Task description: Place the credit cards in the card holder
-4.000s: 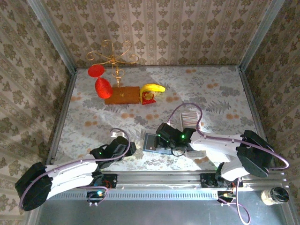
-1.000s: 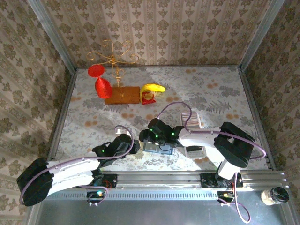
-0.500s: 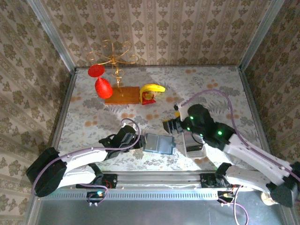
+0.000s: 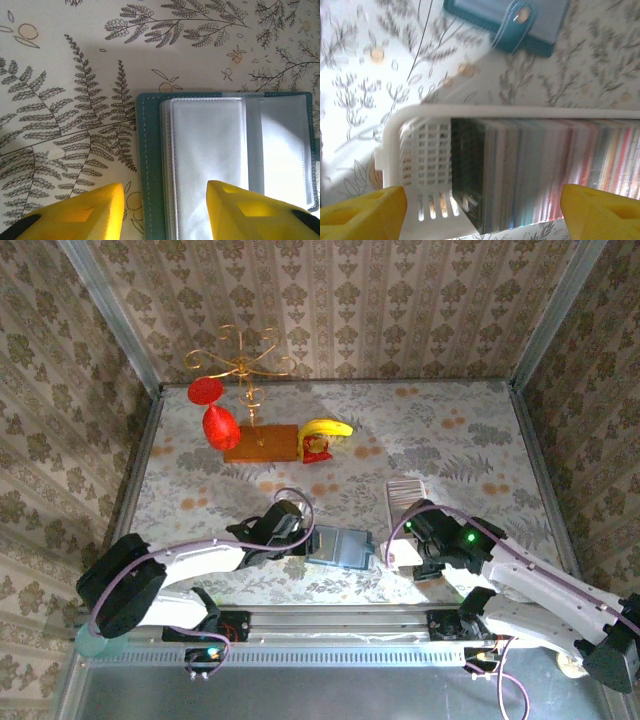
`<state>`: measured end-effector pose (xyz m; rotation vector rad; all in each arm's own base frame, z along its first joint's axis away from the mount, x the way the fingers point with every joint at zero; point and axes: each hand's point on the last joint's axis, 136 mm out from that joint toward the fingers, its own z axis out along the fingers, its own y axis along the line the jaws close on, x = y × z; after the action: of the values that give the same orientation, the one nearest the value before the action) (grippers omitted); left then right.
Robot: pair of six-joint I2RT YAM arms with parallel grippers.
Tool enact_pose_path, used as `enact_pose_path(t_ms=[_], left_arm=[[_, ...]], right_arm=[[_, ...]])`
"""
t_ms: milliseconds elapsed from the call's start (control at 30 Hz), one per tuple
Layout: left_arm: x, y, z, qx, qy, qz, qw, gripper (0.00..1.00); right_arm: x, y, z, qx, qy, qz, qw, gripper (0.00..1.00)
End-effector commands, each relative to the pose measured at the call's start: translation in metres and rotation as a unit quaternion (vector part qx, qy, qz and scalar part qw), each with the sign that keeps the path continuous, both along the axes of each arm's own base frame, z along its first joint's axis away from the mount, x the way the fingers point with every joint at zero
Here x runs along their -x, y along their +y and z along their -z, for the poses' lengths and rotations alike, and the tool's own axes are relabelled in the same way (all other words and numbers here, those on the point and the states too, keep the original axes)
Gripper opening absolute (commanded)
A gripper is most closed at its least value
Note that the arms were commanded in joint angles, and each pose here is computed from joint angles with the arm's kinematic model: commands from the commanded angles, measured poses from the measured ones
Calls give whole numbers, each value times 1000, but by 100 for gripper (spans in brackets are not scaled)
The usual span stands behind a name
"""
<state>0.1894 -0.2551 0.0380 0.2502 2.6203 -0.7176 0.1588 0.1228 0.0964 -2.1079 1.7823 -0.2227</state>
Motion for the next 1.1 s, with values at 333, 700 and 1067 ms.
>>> enact_pose_path(t_ms=[333, 700, 1067], left_arm=[[9, 6, 23, -51, 27, 7, 998, 41], [21, 16, 35, -68, 41, -14, 997, 34], [31, 21, 40, -68, 52, -27, 996, 30]], right_arm=[[-35, -1, 27, 49, -72, -41, 995, 76], [-42, -6, 37, 80, -90, -55, 991, 70], [-45, -8, 30, 81, -104, -53, 990, 53]])
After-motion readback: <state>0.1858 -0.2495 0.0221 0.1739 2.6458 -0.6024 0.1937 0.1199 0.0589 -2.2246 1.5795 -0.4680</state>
